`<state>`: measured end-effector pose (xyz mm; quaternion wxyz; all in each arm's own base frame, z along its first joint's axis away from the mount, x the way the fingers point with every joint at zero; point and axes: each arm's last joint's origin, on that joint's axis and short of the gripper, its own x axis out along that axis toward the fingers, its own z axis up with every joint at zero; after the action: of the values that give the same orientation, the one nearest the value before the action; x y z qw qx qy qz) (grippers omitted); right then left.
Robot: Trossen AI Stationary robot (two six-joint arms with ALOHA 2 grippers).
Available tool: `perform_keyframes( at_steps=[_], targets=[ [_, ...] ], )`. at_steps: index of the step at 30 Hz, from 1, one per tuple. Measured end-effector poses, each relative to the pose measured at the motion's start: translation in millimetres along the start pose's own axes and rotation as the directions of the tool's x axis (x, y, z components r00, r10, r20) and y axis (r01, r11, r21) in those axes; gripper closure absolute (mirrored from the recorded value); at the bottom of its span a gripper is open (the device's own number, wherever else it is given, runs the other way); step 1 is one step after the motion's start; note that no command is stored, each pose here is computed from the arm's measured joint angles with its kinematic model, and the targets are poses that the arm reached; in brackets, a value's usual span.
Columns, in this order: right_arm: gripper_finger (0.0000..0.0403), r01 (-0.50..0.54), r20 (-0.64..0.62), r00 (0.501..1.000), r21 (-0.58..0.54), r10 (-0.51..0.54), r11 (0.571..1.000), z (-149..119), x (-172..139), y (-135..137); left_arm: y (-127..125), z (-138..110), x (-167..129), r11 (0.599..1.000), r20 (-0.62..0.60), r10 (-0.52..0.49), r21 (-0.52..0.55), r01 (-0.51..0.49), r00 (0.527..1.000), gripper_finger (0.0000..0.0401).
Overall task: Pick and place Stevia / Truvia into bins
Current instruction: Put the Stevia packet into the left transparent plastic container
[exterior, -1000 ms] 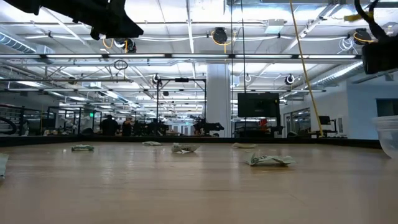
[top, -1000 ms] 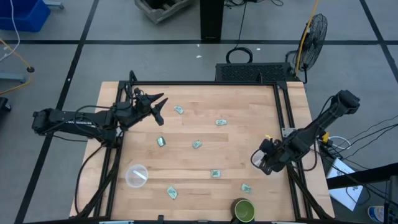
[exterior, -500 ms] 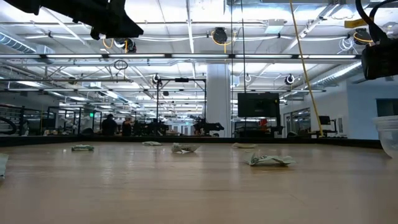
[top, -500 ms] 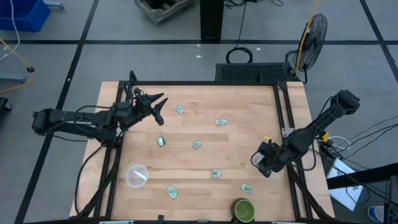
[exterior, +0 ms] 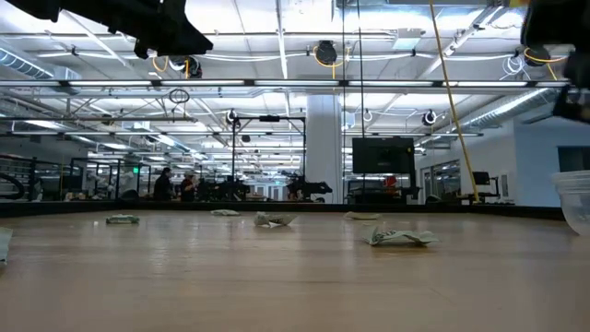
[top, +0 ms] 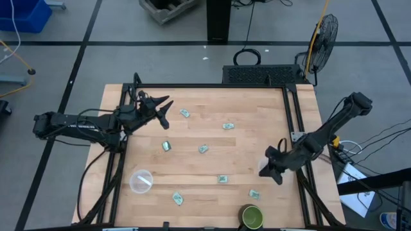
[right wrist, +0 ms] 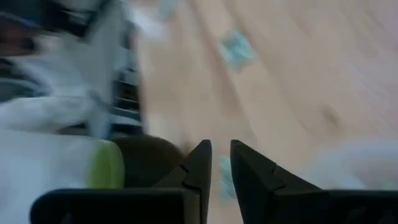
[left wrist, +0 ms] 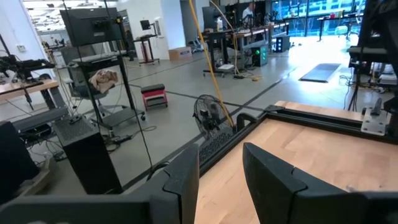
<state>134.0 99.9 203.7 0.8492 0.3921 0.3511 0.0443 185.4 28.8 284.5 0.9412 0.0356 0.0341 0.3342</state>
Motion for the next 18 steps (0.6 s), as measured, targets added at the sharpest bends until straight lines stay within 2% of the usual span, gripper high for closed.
perform_keyframes(
  at_steps=[3,6,8,11,12,14,18],
  targets=[
    [0.0359,-0.094,0.109,0.988,-0.131,0.108,0.987,8,-8,10,0,0,0,0.999,0.002,-0.016,-0.028,0.016,1.0,0.027],
    [0.0364,-0.105,0.227,0.958,-0.291,0.176,0.951,16,-16,18,-3,-2,2,0.997,-0.006,-0.06,-0.044,0.06,0.998,0.027],
    [0.0366,-0.041,0.301,0.937,-0.409,0.177,0.911,19,-21,19,-6,-7,5,0.995,-0.041,-0.091,-0.046,0.089,0.995,0.027],
    [0.0369,0.143,0.438,0.889,-0.542,0.133,0.828,25,-27,19,-8,-16,17,0.994,-0.104,-0.081,-0.085,0.072,0.991,0.027],
    [0.037,0.207,0.488,0.866,-0.549,0.109,0.81,27,-30,18,-7,-18,22,0.993,-0.135,-0.077,-0.103,0.063,0.988,0.027],
    [0.0372,0.3,0.581,0.811,-0.504,0.061,0.81,32,-36,17,-6,-23,34,0.991,-0.227,-0.062,-0.132,0.032,0.972,0.027],
    [0.0376,0.322,0.679,0.733,-0.4,0.042,0.858,42,-53,12,2,-32,61,0.987,-0.435,0.028,-0.133,-0.094,0.9,0.027]
  ],
)
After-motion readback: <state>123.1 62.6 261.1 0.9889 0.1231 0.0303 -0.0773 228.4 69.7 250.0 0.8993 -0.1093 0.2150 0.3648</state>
